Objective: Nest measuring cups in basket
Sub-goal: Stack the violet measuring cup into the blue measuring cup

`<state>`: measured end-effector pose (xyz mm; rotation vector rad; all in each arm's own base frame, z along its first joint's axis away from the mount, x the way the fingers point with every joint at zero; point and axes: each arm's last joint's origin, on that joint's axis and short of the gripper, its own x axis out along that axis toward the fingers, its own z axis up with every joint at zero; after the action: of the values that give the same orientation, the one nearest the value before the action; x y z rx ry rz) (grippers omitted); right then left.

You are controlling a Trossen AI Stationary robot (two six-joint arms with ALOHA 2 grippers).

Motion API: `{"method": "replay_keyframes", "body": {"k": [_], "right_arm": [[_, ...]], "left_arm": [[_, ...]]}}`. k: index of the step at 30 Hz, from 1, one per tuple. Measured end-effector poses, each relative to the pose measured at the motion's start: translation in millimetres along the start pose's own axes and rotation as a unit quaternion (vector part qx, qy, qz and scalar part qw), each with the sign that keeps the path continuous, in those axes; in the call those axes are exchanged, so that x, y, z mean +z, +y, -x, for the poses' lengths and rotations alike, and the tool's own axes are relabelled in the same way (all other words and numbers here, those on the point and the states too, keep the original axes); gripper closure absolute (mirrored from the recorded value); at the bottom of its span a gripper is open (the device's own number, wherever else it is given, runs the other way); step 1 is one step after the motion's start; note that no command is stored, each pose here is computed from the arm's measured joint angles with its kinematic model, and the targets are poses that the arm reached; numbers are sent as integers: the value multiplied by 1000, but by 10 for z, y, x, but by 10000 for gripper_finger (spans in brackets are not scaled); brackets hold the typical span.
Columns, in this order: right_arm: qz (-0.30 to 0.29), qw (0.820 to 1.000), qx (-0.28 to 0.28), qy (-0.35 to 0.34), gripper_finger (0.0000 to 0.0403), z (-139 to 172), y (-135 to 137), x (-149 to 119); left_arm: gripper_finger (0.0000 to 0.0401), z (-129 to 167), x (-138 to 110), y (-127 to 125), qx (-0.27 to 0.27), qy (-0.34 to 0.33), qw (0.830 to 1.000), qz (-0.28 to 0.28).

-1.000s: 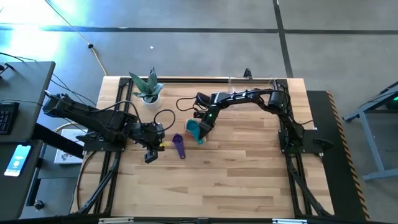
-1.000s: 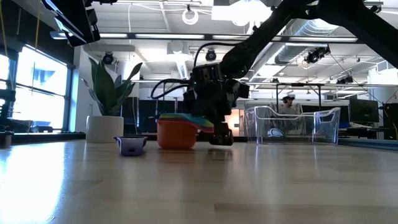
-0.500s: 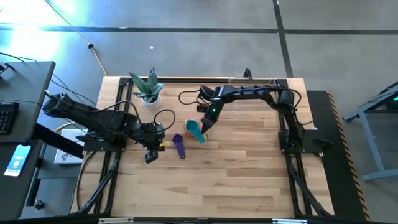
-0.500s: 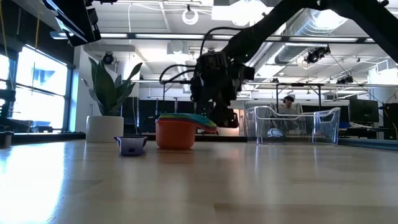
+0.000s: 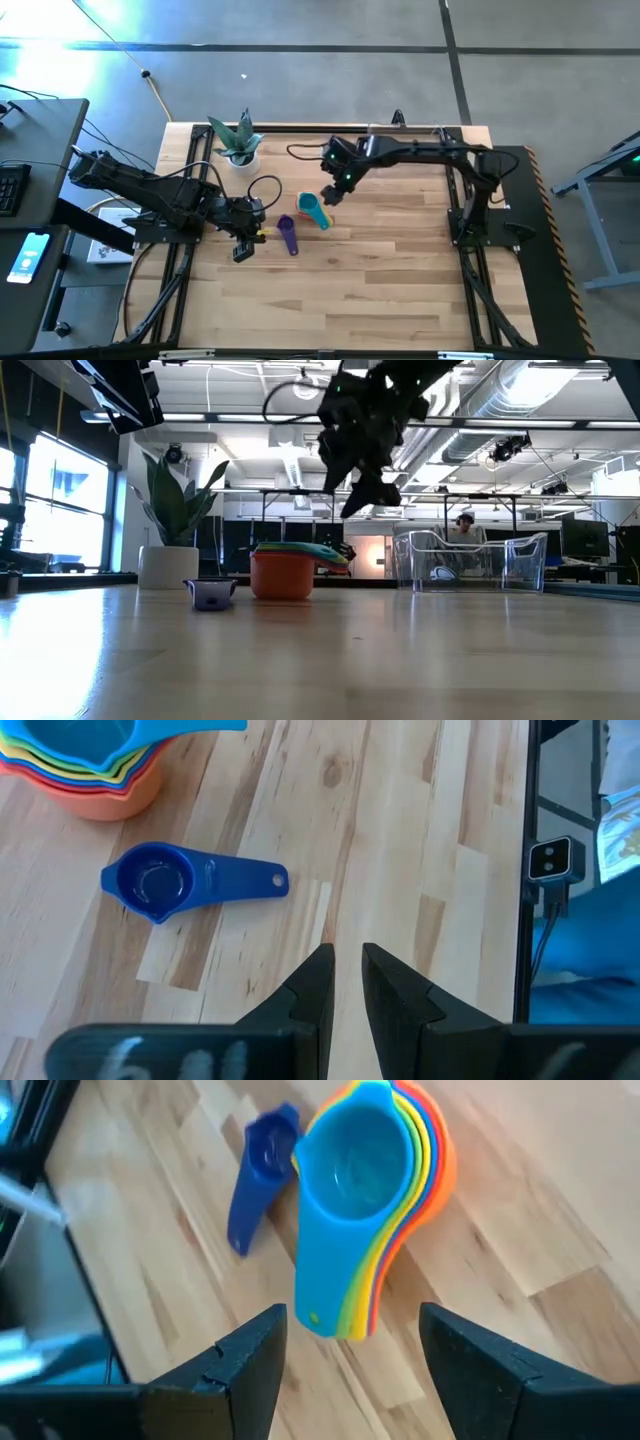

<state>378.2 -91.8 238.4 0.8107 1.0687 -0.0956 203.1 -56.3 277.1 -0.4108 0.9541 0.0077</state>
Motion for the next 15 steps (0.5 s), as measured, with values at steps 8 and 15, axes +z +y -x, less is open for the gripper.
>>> {"method": "replay_keyframes", "body": {"k": [8,15], "right_arm": [[-47,995,-39,-79,183,-106,511,-191],[-113,983,-34,-142,183,-251,922,-406]], "left_arm": [[355,-1,0,0,0,0,1000,-4],[355,-1,0,0,0,0,1000,-28]]}}
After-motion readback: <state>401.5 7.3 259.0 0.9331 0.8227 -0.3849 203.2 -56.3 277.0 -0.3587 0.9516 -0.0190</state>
